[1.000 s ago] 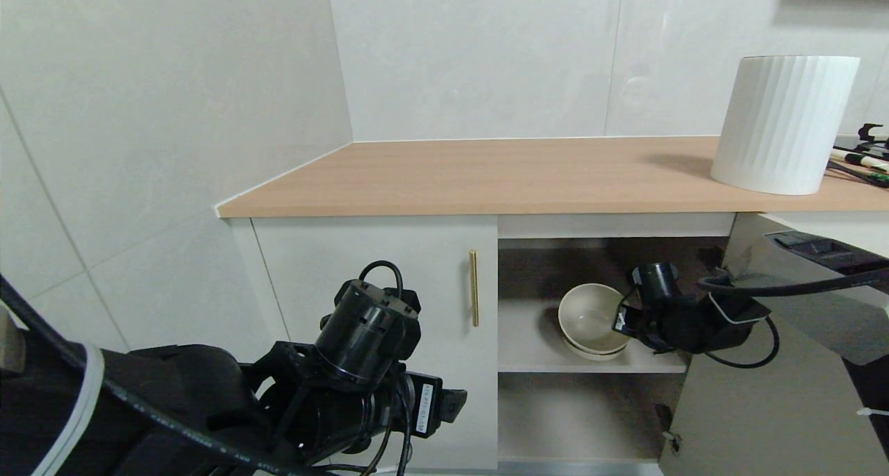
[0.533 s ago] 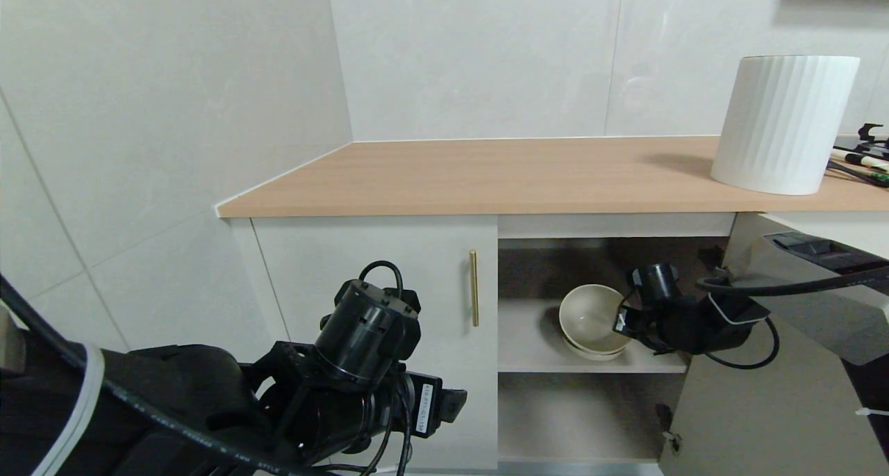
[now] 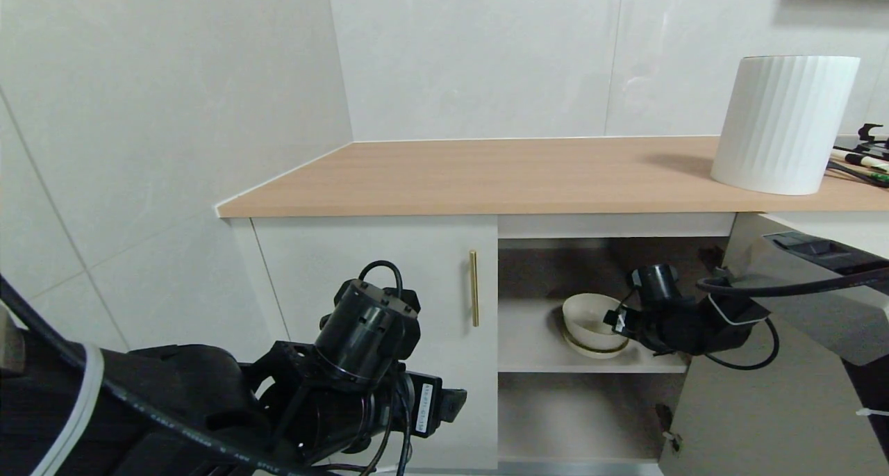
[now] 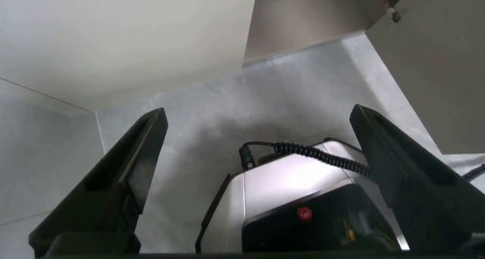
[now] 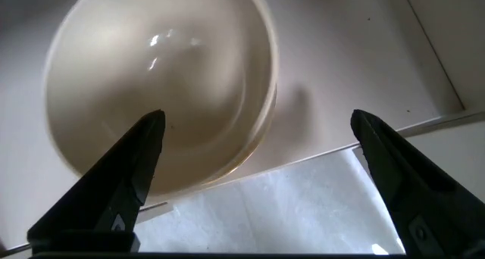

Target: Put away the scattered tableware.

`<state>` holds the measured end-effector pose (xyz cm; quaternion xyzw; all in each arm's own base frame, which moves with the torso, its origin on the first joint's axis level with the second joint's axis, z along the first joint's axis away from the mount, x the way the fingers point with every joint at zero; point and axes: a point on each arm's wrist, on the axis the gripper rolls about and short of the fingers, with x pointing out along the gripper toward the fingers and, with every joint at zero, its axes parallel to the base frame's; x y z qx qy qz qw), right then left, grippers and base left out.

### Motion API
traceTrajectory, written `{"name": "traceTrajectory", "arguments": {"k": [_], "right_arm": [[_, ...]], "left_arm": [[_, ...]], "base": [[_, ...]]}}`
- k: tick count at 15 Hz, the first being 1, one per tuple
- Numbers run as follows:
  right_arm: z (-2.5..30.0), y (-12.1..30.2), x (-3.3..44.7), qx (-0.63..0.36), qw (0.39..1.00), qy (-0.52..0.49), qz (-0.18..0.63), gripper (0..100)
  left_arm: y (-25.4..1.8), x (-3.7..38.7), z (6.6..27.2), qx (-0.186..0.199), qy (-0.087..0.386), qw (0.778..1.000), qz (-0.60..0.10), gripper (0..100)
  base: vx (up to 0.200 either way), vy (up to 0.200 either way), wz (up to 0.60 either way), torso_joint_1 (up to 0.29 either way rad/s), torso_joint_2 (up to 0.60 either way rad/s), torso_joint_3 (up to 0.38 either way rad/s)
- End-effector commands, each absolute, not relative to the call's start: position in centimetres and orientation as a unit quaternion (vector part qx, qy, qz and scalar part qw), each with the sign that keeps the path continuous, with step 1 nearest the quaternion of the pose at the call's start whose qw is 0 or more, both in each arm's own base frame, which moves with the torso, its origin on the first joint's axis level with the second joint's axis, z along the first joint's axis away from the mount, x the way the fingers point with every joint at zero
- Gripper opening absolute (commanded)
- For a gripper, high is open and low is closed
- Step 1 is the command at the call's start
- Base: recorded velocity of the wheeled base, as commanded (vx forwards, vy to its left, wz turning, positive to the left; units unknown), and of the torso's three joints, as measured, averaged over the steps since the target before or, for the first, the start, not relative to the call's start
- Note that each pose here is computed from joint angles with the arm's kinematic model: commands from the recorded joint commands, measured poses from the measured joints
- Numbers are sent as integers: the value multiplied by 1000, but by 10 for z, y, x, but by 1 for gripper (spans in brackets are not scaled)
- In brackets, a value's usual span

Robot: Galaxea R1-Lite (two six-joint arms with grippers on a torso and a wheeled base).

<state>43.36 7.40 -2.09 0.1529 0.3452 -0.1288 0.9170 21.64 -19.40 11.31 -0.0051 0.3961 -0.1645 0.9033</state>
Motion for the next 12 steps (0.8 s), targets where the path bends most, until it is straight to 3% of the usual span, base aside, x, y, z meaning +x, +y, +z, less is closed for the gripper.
{"name": "traceTrajectory", "arguments": {"k": [1, 3, 8, 12], "right_arm": [[-17, 75, 432, 154, 918, 343, -128, 100], [-8, 74, 428, 155, 919, 340, -126, 100], [93, 103, 338, 151, 921, 359, -20, 100], [168, 120, 256, 126, 920, 368, 51, 100]], "left_arm": [[-193, 217, 114, -7, 395, 904, -163, 100], [-190, 219, 117, -13, 391, 907, -158, 100], [-155, 216, 163, -62, 323, 934, -141, 100], [-127, 191, 198, -73, 286, 945, -140, 100]], "base": [[0, 0, 0, 0, 0, 0], [0, 0, 0, 0, 0, 0], [0, 0, 0, 0, 0, 0], [0, 0, 0, 0, 0, 0]]}}
